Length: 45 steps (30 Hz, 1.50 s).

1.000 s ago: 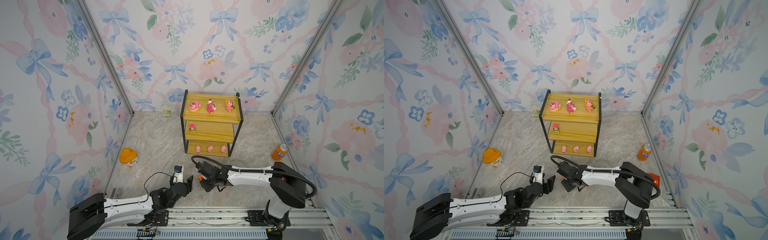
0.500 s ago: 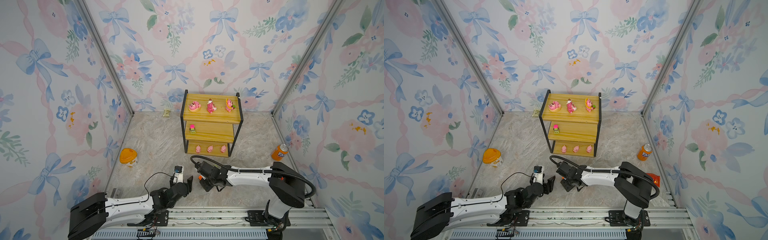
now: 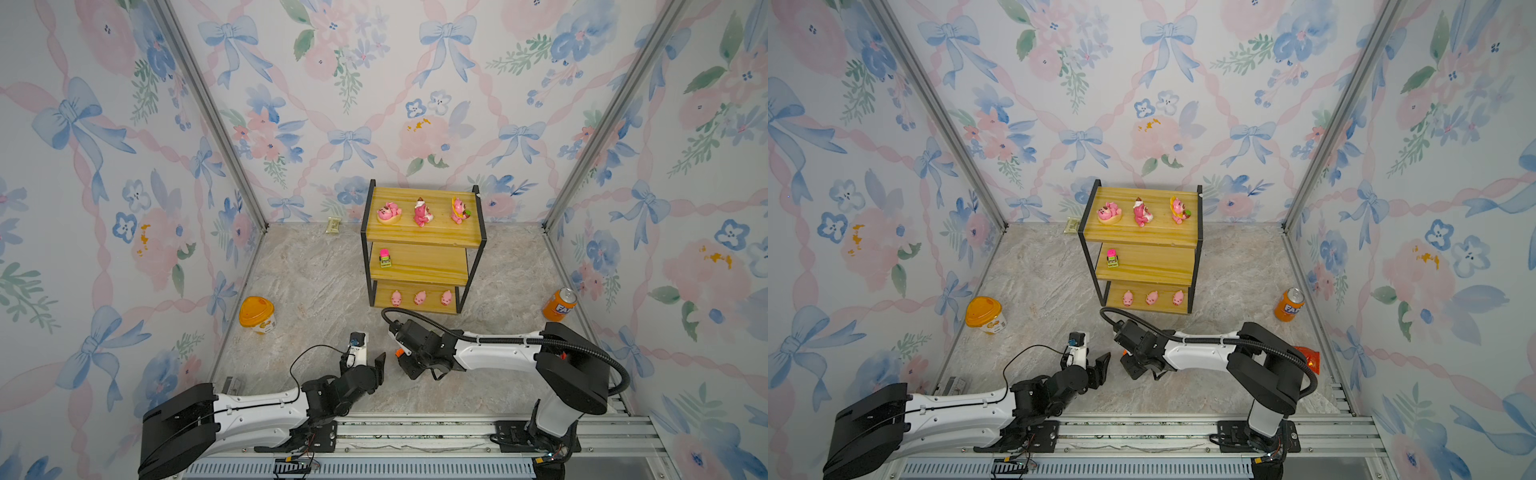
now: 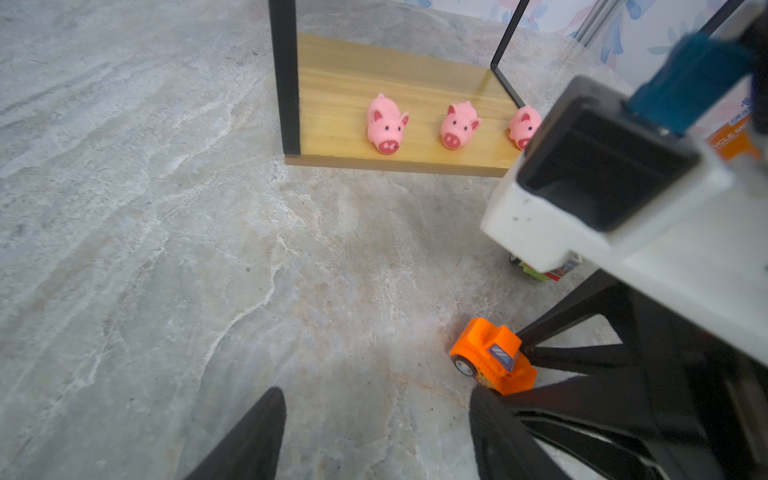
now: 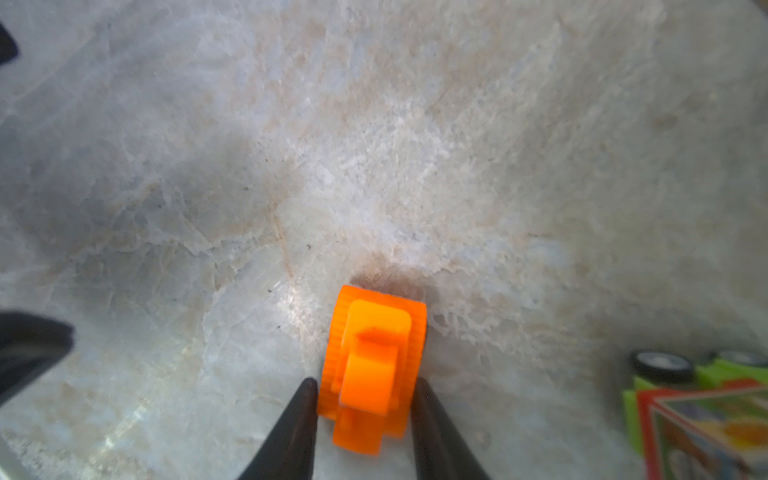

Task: Place and organize the plastic toys onto the shelf
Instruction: 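Lift the orange bulldozer and carry it to the middle shelf with the right gripper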

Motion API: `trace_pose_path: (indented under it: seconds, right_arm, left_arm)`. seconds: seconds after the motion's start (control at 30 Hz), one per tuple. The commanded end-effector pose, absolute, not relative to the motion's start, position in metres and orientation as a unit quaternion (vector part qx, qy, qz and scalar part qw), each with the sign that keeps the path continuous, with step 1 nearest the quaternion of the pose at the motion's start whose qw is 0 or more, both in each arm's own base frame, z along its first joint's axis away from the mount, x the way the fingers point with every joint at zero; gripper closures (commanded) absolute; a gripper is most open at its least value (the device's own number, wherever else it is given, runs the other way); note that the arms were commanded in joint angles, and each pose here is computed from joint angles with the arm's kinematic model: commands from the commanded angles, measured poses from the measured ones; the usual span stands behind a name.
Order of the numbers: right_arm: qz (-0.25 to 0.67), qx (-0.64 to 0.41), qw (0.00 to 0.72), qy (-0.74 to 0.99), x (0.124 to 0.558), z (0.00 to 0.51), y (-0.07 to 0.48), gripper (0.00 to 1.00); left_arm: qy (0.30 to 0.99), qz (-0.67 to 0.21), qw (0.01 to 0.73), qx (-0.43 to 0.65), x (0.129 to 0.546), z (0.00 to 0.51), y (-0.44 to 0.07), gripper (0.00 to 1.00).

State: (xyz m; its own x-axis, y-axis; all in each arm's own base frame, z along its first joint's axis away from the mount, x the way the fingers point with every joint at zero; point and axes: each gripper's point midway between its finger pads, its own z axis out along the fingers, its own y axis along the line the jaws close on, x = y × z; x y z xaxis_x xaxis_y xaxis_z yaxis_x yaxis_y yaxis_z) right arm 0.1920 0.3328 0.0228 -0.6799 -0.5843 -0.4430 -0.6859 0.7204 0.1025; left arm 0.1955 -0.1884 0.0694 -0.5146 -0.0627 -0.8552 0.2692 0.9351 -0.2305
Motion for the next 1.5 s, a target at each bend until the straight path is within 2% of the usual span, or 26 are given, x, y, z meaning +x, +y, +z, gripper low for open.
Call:
trace_pose_path:
  seconds: [0.0,0.37,0.63,0.83,1.1,1.47]
  right_arm:
    - [0.113,-0.358,0.172,0.911,0.189,0.002,0.320,0.61]
    - [0.115,-0.354,0.168,0.913,0.183,-0.007,0.311,0.71]
    - [0.126,-0.359,0.209,0.901,0.192,0.019,0.315,0.75]
    - [0.123,-0.360,0.266,0.886,0.209,0.077,0.313,0.76]
    - [0.148,-0.304,0.369,0.866,0.269,0.163,0.299,0.77]
    - [0.131,-0.289,0.438,0.841,0.327,0.223,0.303,0.77]
  left_arm:
    - [0.855,-0.165,0.489,0.053,0.196,0.065,-0.184,0.29]
    - [0.857,-0.164,0.486,0.053,0.195,0.063,-0.184,0.29]
    - [0.858,-0.161,0.484,0.053,0.195,0.061,-0.183,0.29]
    - [0.859,-0.158,0.485,0.055,0.195,0.060,-0.183,0.29]
    - [0.859,-0.157,0.483,0.061,0.195,0.059,-0.186,0.29]
    - [0.859,-0.154,0.484,0.063,0.198,0.060,-0.187,0.29]
